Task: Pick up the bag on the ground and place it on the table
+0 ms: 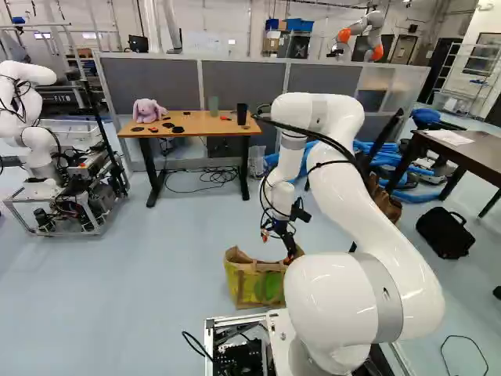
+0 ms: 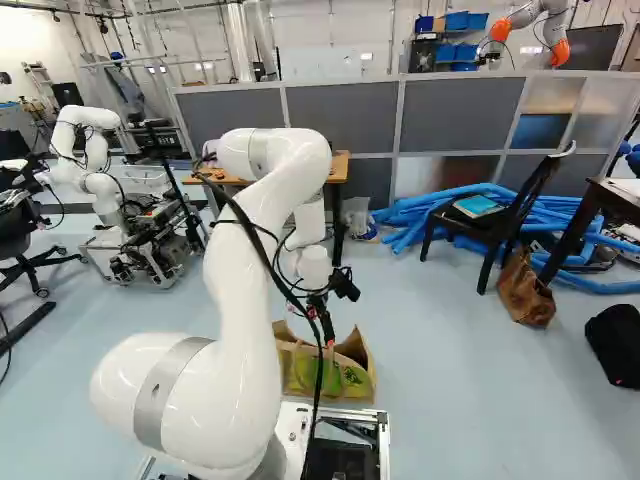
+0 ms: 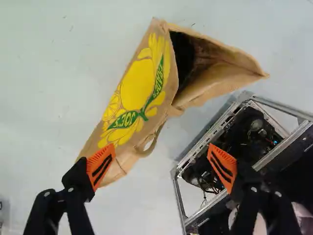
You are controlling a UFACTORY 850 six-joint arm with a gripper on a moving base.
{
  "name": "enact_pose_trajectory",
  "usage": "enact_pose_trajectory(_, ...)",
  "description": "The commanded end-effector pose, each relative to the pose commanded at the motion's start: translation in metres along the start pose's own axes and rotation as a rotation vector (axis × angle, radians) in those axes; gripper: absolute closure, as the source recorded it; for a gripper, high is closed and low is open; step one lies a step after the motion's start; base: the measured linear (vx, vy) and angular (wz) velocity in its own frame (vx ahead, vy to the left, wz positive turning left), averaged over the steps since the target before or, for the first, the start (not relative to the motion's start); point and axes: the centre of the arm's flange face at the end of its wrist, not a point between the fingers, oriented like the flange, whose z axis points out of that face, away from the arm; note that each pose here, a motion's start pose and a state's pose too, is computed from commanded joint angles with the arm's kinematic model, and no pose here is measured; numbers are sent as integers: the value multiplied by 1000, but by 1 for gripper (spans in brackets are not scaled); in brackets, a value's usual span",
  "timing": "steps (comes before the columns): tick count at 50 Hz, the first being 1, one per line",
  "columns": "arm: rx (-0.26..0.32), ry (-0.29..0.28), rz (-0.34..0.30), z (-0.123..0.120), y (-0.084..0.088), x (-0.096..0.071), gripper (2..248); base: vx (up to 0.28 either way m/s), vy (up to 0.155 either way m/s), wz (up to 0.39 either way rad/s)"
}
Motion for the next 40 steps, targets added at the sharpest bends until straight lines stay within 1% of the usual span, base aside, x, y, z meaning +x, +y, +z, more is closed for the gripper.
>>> enact_pose_trajectory(40,-32,-14,421,61,-12,9,3,0,0,0)
